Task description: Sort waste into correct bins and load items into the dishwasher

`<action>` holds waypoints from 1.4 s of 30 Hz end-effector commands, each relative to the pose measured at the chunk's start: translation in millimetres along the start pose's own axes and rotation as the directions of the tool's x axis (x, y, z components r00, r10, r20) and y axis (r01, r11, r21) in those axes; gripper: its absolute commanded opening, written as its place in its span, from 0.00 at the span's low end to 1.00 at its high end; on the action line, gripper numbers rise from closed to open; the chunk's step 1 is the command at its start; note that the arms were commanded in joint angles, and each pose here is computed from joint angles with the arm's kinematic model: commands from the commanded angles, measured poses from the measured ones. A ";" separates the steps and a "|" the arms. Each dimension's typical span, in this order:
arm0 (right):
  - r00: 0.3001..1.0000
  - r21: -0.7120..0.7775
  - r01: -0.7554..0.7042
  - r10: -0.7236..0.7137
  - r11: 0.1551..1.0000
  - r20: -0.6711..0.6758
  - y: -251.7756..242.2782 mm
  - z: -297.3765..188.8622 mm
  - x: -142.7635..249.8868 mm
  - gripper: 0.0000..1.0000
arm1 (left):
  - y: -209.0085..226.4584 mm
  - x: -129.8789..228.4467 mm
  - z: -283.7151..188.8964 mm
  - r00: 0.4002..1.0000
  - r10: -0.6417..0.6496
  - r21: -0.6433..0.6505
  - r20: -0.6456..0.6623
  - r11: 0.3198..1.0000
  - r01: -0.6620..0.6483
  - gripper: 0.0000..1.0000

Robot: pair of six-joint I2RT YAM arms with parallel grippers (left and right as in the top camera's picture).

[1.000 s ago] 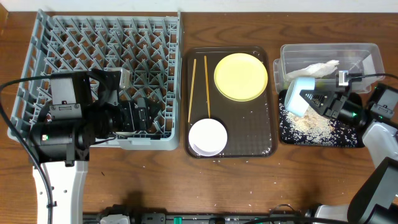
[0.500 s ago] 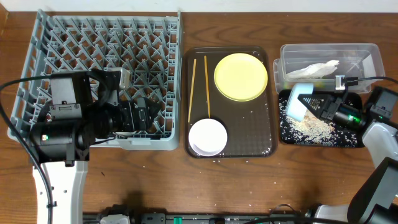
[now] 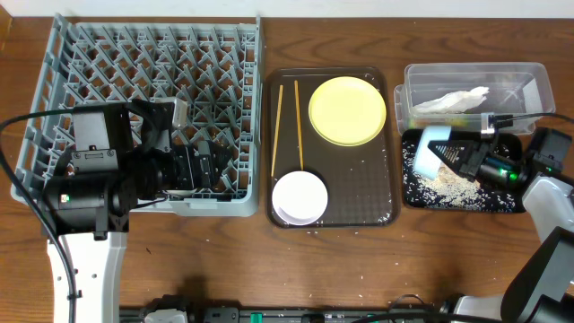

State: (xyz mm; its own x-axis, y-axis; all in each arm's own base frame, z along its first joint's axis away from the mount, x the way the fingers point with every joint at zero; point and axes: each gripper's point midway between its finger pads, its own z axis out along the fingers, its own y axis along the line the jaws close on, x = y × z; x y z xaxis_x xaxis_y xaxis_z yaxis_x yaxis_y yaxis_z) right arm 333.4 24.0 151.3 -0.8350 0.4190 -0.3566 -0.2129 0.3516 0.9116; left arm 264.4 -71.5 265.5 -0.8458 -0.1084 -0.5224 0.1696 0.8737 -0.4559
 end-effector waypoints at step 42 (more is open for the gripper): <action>0.973 -0.182 0.079 -0.115 0.980 -0.198 81.9 78.6 21.5 0.01 | -3.4 -9.5 -2.1 0.999 -0.035 0.017 0.034 0.999 0.035 0.88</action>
State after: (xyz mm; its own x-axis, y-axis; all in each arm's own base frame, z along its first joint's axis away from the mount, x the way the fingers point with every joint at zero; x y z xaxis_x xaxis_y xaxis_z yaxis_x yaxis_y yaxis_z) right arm 343.5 101.3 190.5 -0.8775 0.2444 -0.4127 -0.3655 0.2164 0.9053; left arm 269.5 -71.3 269.0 -0.8350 -0.1279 -0.5352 0.1630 0.8715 -0.4625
